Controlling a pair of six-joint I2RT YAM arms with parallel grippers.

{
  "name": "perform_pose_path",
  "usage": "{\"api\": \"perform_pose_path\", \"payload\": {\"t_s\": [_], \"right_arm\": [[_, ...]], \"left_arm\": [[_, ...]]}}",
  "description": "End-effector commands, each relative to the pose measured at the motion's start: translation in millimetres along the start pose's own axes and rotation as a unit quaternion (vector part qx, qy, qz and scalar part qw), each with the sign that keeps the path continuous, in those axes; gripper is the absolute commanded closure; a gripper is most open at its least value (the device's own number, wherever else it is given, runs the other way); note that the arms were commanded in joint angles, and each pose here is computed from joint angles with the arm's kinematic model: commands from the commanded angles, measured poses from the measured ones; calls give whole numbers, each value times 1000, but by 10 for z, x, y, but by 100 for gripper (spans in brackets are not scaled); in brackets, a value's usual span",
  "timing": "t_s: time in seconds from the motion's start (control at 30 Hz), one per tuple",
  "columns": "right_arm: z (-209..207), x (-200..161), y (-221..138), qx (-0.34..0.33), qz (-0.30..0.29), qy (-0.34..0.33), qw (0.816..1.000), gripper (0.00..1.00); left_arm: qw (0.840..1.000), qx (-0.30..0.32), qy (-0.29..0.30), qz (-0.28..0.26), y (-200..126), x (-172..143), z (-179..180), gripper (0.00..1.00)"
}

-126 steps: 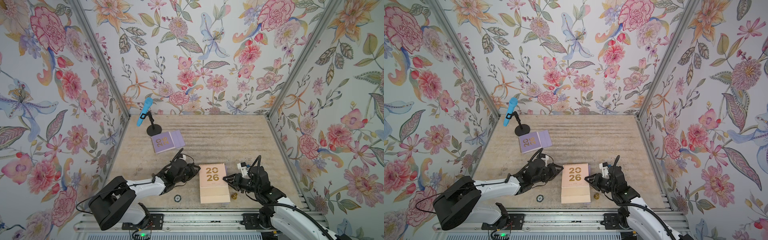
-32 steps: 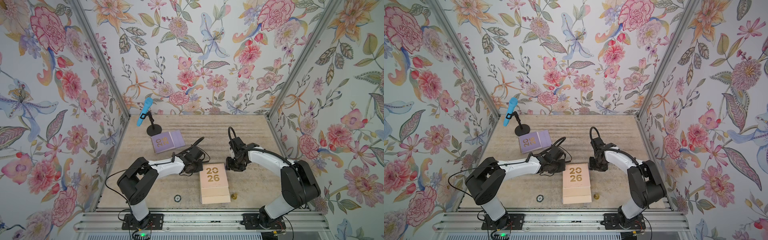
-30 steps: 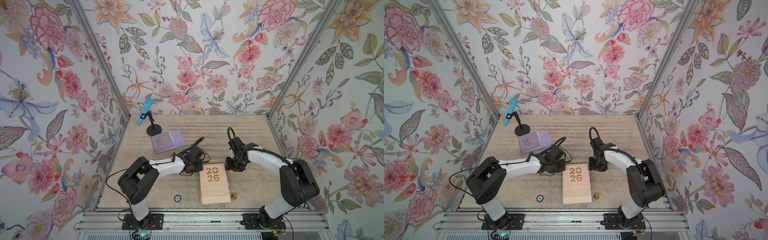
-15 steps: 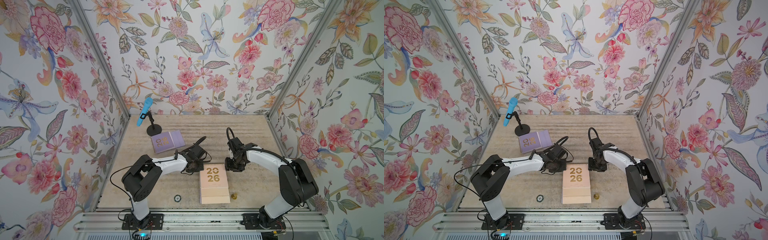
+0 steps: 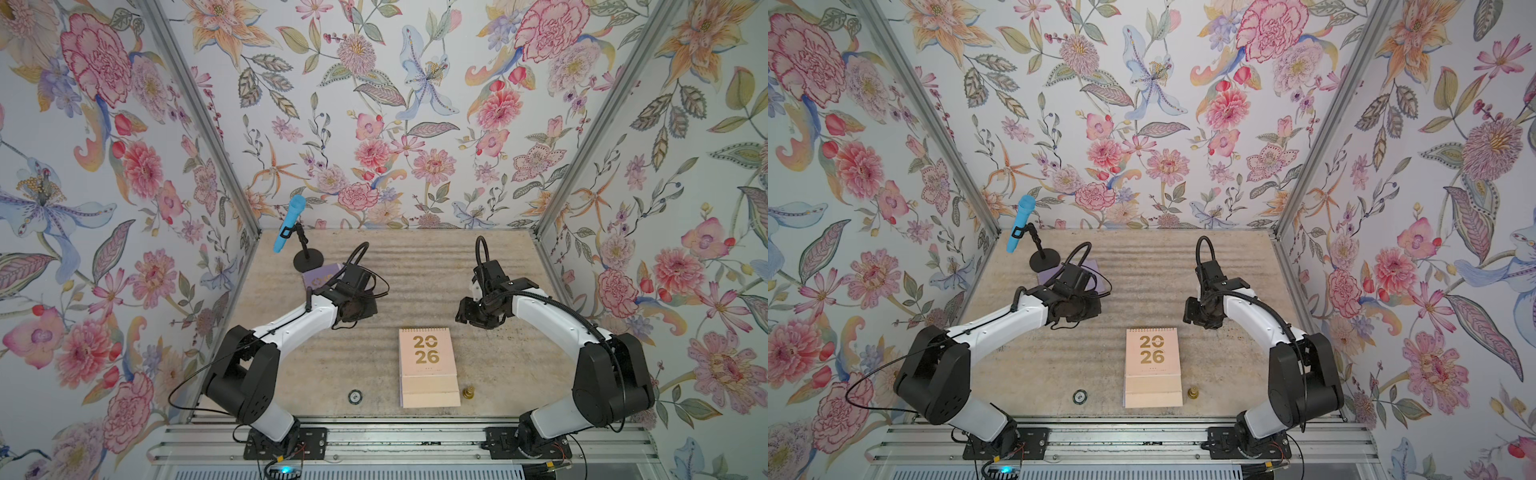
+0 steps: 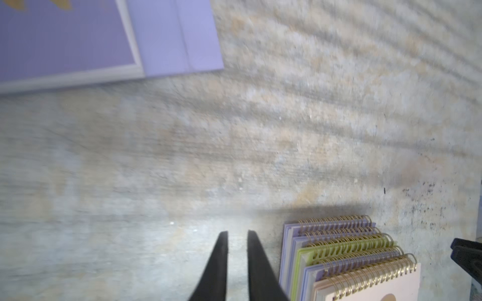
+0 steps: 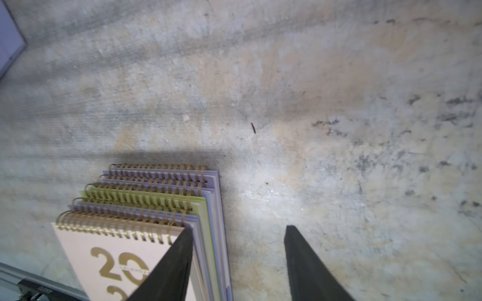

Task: Stack the calendars
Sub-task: Adjust the calendars at the calendar, then pick up the calendar at the center of the board.

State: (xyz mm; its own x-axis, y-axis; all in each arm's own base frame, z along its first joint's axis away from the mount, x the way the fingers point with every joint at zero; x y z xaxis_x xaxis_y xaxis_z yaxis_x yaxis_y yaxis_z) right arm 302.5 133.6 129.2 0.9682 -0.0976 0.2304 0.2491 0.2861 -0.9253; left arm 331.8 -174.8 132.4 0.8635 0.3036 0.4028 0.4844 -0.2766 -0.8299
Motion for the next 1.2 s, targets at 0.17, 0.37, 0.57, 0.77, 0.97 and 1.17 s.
{"api": "perform_pose_path", "payload": {"t_s": [0.17, 0.37, 0.57, 0.77, 0.97, 1.17], "right_arm": [[393, 403, -66, 64, -6, -6, 998, 44], [1049, 737, 30, 133, -8, -22, 991, 45], [1869, 1063, 392, 201, 3, -23, 979, 48], [2543, 1305, 930, 248, 18, -7, 969, 55], [2920, 1354, 1454, 289, 39, 32, 956, 72], [2978, 1308, 1853, 319, 52, 70, 944, 86]], "left_arm": [[993, -29, -92, -63, -188, 351, 900, 51], [982, -70, -145, -97, -218, 572, 1358, 41], [978, -71, -161, -114, -169, 730, 1702, 35], [976, -76, -173, -109, 31, 799, 1906, 34], [974, -82, -184, -101, 191, 868, 1979, 33], [971, -100, -195, -95, 354, 916, 1987, 32]]}}
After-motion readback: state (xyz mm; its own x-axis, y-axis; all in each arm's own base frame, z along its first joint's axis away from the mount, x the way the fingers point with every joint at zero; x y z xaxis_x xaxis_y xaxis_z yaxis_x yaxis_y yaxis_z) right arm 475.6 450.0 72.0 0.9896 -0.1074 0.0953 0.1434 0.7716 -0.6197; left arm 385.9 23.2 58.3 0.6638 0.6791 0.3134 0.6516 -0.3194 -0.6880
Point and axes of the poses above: each gripper's point midway between its finger pads, its own y axis out along the fingers, its own z axis along the line the jaws close on, x = y × z, the point moved 3 cm from there along -y, back along the fingers, and after that the axes turned 1 degree about -y, right-handed, at the moved point
